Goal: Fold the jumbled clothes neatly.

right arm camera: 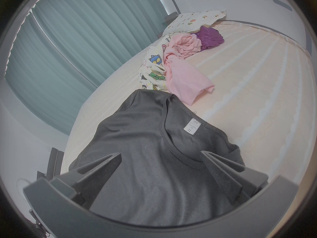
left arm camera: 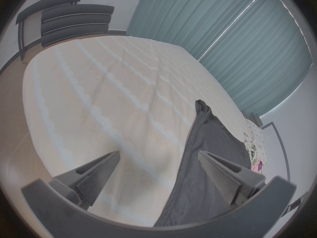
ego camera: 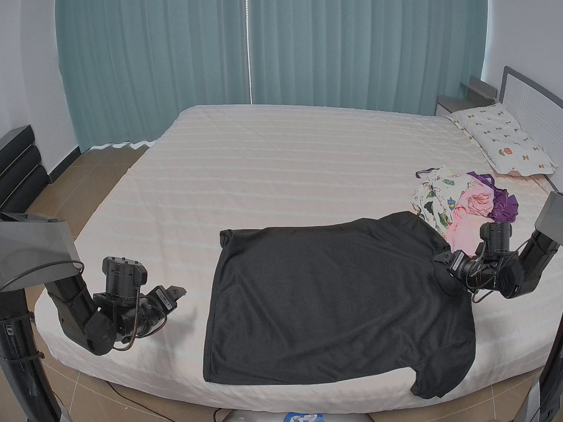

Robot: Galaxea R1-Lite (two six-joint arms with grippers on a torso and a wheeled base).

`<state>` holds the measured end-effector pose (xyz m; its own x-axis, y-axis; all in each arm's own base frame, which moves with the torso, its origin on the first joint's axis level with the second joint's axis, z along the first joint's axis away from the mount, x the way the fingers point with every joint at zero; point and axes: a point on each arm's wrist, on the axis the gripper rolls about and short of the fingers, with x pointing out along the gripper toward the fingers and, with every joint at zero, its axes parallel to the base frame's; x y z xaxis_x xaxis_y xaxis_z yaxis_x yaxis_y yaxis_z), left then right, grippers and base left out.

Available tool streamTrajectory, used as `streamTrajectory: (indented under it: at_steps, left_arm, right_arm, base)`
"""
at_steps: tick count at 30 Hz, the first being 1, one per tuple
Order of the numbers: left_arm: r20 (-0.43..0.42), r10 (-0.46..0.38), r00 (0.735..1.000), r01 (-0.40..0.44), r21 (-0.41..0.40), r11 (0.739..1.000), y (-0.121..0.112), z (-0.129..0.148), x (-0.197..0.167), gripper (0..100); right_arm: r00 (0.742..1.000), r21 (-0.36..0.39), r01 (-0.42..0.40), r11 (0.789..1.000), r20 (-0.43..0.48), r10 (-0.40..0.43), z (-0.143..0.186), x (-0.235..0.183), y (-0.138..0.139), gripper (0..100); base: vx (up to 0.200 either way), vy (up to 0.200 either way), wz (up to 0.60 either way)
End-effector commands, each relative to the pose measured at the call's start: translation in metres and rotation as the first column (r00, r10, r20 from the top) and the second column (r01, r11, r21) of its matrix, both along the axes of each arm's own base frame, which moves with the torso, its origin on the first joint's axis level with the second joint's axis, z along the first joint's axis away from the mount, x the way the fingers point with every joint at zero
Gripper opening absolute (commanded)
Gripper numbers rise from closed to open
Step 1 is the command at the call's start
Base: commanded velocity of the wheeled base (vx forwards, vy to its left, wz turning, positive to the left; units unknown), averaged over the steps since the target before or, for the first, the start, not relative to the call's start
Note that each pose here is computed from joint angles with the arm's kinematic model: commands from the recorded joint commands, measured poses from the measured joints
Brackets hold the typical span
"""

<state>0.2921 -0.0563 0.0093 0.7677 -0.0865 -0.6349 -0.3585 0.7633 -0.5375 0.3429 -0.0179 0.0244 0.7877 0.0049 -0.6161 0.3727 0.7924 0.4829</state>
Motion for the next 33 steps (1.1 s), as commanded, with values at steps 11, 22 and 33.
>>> streamTrajectory:
  at_steps: [11, 22, 33]
  left_arm:
    - [0.134, -0.024, 0.991, 0.026, -0.016, 1.000, -0.029, 0.014, 0.096, 100]
    - [0.169, -0.073, 0.983, 0.076, -0.014, 0.997, -0.072, 0.006, 0.185, 100]
    - [0.192, -0.109, 0.975, 0.105, 0.030, 0.994, -0.079, -0.018, 0.204, 100]
  right_arm:
    - [1.000, 0.000, -0.023, 1.000, 0.005, 0.023, 0.005, -0.005, 0.009, 100]
    - [1.000, 0.009, -0.012, 1.000, 0.002, 0.012, 0.011, -0.016, 0.009, 100]
    - [1.000, 0.004, -0.012, 1.000, -0.012, 0.012, 0.016, -0.022, 0.012, 100]
  base:
    - [0.000, 0.000, 0.00]
    - [0.000, 0.000, 0.00]
    - [0.000, 0.000, 0.00]
